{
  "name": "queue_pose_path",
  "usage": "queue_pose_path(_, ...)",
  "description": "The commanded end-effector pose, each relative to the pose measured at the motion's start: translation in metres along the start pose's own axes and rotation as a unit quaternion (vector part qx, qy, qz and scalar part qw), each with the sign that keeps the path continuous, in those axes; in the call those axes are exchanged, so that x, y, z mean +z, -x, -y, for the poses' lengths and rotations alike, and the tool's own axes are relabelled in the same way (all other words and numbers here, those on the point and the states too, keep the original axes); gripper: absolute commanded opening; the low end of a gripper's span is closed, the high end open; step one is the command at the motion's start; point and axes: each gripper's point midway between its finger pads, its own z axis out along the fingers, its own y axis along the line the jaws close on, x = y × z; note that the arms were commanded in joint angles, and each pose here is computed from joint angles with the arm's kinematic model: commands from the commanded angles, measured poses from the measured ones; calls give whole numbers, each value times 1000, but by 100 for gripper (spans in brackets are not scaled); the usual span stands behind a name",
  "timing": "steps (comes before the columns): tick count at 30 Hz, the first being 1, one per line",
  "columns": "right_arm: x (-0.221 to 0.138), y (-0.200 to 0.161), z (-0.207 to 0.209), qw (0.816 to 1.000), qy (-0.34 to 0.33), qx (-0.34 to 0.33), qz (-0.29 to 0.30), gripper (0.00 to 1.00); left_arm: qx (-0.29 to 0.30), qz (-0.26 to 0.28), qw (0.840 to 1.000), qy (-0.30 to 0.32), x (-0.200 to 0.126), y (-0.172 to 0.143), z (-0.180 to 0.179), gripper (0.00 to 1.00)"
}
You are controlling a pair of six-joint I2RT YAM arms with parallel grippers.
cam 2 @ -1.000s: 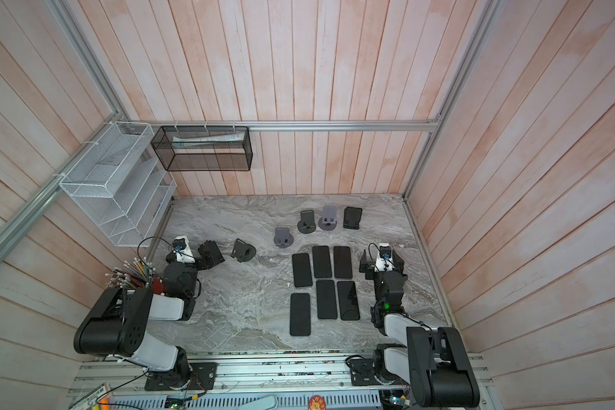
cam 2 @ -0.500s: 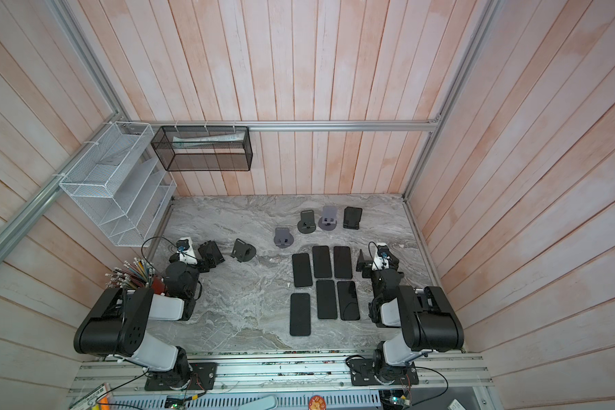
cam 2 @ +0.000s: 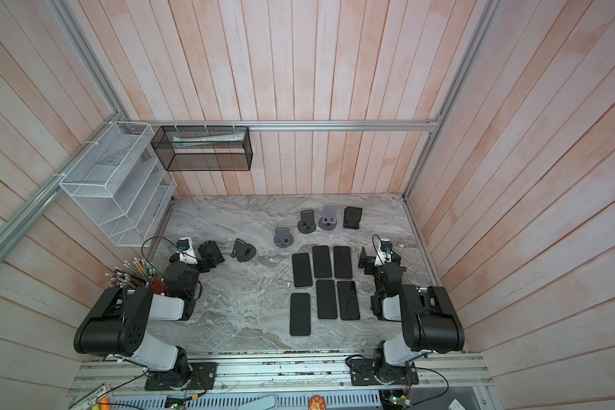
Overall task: Remove the phone from the phone stand
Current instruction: Reset both arms
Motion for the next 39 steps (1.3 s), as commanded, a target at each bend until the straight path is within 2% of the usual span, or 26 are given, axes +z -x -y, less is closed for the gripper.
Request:
queue_pose_path(1, 3, 8, -1, 1000, 4, 1, 8, 98, -6, 2, 1000, -3, 0, 3, 0, 100)
queue_pose_path(30, 2, 8, 0, 1000, 4, 3, 7, 98, -6, 2, 1000, -3, 0, 3, 0, 100)
queue_pose_path(35, -7, 11, -21, 998, 62, -23, 24, 98, -6, 2, 1000, -3, 0, 3, 0, 100)
queue_pose_path(38, -6, 10, -20, 998, 58, -20, 22, 98, -6, 2, 1000, -2, 0, 3, 0, 100)
queue_pose_path(39, -3, 11, -13, 999, 39, -12, 19, 98, -6, 2, 1000, -3, 0, 2, 0, 100)
